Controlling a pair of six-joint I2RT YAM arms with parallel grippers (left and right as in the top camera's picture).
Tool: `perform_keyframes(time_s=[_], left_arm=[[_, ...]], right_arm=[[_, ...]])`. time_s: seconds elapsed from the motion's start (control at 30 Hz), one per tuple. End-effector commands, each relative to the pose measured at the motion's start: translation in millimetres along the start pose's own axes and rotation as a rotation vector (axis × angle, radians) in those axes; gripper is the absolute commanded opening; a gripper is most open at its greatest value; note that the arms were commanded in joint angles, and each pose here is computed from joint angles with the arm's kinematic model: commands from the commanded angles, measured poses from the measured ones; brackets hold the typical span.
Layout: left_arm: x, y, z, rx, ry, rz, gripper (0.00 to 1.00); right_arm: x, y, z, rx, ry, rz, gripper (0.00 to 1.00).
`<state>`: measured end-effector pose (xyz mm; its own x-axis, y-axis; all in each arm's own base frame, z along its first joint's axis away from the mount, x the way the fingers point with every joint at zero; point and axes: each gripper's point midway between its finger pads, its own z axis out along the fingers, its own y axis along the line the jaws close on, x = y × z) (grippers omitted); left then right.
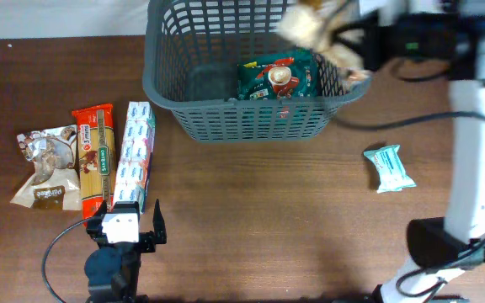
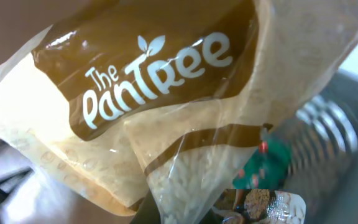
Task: Pack container
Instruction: 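Move the PanTree bag into the basket and open the right gripper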
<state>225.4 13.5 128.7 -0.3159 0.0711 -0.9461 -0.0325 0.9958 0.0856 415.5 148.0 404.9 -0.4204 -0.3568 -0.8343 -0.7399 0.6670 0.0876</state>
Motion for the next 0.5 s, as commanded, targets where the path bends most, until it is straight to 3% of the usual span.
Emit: perform_keyframes(time_s=[0.0,0.2,0.47], left_arm=[[-0.2,-2.6,0.1,0.013,-0.006,0.01,0.99],[-0.2,-2.6,0.1,0.013,-0.006,0.01,0.99],[-0.3,-2.6,0.1,0.014,-0.006,0.01,0.99]], right_arm=[[-17.5,28.3,28.3,0.061,0.026,-0.282,0.03],[-27.4,36.4,82.9,0.106,0.041,-0.383,0.04],[-25.2,15.9,137.6,0.105,0.023,-0.324,0.03]])
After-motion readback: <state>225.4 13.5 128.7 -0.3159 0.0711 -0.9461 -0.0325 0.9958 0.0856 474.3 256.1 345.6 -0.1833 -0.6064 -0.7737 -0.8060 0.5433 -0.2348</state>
